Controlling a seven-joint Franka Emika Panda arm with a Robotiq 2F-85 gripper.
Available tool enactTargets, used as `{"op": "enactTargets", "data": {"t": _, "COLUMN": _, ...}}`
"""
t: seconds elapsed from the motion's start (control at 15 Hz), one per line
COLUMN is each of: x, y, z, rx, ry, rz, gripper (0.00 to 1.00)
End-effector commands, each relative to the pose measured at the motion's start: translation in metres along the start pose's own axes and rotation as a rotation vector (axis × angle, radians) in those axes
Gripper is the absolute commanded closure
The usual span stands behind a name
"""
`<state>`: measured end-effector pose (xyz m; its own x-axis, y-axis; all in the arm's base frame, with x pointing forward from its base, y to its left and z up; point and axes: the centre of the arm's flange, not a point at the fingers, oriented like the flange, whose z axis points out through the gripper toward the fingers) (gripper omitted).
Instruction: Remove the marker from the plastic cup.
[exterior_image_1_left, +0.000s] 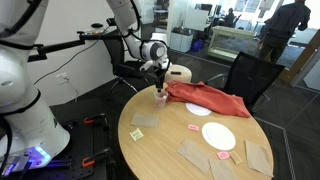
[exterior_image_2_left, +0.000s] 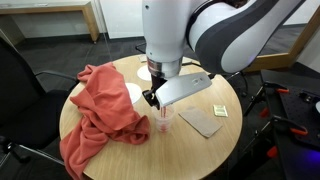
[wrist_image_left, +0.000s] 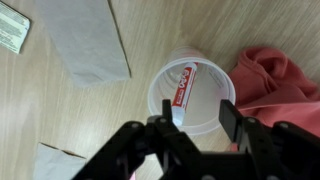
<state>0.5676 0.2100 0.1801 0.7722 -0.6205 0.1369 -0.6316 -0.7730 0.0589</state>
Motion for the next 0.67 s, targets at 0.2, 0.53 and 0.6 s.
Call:
{"op": "enactTargets", "data": {"t": 0.2, "x": 0.012, "y": -0.008, "z": 0.013, "rx": 0.016, "ry": -0.001, "rz": 0.0, "gripper": 0.49}}
{"op": "enactTargets", "data": {"t": 0.53, "x": 0.014, "y": -0.008, "z": 0.021, "rx": 0.013, "ry": -0.013, "rz": 0.014, "gripper": 0.52}}
{"op": "enactTargets", "data": {"t": 0.6, "x": 0.014, "y": -0.008, "z": 0.022, "rx": 0.013, "ry": -0.015, "rz": 0.015, "gripper": 0.52}}
